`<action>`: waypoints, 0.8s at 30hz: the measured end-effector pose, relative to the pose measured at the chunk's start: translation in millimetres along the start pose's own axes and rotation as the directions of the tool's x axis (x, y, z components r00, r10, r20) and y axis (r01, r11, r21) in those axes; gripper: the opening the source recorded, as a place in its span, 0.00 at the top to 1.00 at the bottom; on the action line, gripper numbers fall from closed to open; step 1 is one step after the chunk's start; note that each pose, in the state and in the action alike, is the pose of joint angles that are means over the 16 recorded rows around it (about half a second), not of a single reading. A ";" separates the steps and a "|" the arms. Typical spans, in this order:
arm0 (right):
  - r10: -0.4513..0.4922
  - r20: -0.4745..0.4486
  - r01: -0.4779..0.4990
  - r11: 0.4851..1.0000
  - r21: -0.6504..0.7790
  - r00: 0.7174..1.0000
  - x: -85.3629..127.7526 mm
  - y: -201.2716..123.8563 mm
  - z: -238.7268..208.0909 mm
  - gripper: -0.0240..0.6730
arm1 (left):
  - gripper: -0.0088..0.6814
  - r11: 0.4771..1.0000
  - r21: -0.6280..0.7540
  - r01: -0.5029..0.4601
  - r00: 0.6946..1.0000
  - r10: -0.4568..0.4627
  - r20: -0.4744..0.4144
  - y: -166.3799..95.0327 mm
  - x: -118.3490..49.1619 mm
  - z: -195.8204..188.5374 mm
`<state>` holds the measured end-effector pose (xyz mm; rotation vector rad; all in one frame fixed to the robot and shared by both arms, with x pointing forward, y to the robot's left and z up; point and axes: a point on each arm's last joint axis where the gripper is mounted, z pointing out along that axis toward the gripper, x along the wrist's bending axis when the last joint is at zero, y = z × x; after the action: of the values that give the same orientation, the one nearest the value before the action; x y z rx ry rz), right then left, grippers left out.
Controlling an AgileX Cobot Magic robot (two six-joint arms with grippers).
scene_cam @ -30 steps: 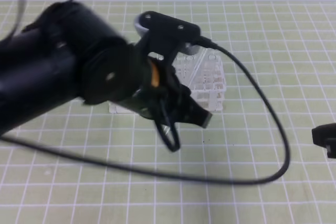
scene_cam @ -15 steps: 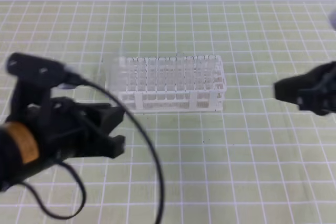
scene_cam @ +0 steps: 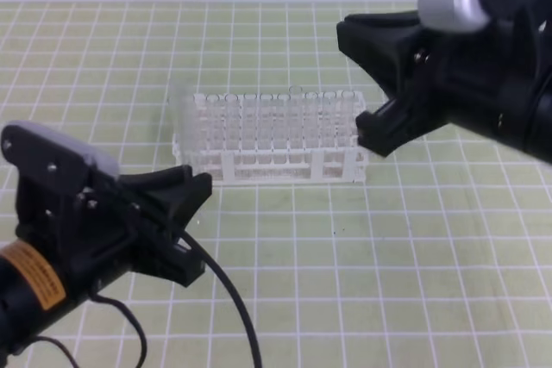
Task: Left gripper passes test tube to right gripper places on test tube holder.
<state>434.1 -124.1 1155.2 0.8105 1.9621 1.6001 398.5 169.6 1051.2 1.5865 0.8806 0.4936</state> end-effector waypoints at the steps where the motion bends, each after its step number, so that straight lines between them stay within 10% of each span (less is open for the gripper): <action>1: -0.015 0.007 0.015 1.000 -0.025 1.000 3.3 -0.6 1.0 0.99 | 0.93 1.000 -0.001 -0.005 1.000 0.005 0.004 -1.0 -0.1 2.0; 11: -0.057 0.044 0.063 0.989 -0.135 0.997 30.5 -19.4 15.3 0.92 | 0.94 0.998 -0.050 -0.030 0.998 0.033 0.052 -7.6 -1.8 23.8; 24: -0.030 0.027 0.035 0.978 -0.204 0.999 46.9 -21.7 29.8 0.44 | 0.92 0.994 -0.100 -0.050 0.995 0.058 0.078 -8.9 -3.2 33.0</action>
<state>418.2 -73.4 1128.0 0.7084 1.7501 1.7302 418.3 146.1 1036.0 1.5327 0.7434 0.5006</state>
